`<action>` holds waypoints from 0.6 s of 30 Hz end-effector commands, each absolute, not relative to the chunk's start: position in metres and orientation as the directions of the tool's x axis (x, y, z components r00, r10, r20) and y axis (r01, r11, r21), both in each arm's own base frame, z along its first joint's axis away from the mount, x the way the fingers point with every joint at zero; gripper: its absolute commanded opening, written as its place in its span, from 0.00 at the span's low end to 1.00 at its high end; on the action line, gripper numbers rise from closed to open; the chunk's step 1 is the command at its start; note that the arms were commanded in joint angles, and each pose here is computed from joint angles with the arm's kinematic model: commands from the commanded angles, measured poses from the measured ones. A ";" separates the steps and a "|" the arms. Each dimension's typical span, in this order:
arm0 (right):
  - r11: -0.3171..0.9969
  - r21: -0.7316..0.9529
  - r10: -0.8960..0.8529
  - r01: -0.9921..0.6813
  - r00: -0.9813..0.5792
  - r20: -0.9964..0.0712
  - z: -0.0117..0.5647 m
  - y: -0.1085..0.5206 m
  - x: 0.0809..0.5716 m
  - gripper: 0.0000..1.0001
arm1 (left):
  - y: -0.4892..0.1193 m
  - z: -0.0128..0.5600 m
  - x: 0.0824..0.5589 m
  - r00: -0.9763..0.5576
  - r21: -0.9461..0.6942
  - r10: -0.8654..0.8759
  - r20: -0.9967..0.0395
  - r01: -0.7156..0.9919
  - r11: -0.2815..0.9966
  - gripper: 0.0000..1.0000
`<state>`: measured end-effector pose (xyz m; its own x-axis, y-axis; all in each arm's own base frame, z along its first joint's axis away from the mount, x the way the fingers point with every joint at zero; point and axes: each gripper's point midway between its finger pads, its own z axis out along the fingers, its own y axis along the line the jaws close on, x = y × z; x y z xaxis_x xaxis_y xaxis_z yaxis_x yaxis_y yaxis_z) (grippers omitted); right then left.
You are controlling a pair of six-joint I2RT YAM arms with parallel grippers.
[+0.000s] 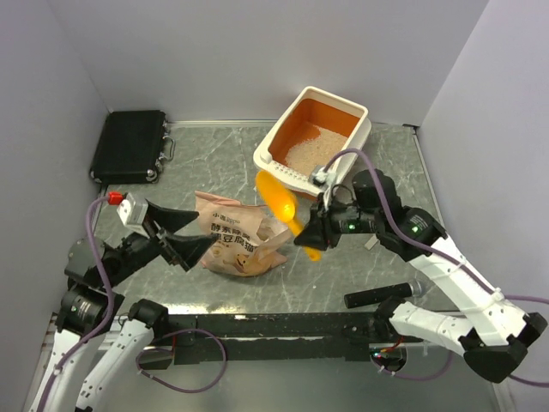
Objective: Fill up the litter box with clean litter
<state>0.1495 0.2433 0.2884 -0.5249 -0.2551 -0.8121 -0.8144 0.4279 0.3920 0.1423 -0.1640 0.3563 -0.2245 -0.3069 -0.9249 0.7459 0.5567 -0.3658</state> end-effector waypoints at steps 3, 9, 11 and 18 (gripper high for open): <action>0.140 0.513 -0.458 -0.847 -0.515 -0.725 0.294 0.262 0.069 0.00 | -0.177 0.378 0.091 -0.101 -0.166 -0.186 -0.977 0.911 0.379 0.98; 0.081 0.517 -0.557 -0.852 -0.469 -0.685 0.286 0.273 0.038 0.00 | -0.182 0.370 0.087 -0.126 -0.168 -0.144 -0.981 0.929 0.330 0.98; 0.085 0.513 -0.568 -0.854 -0.464 -0.680 0.284 0.275 0.037 0.00 | -0.185 0.365 0.082 -0.150 -0.179 -0.123 -0.981 0.941 0.288 0.98; 0.033 0.488 -0.604 -0.872 -0.407 -0.686 0.298 0.273 0.019 0.00 | -0.190 0.357 0.068 -0.213 -0.223 -0.072 -0.975 0.955 0.196 0.95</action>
<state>0.0272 0.2748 0.2777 -0.4527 -0.6031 -0.6567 -0.8504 0.0707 0.5213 0.0839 -0.1857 0.3545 -0.2002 -0.1120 -0.9733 0.9293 0.2931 -0.2249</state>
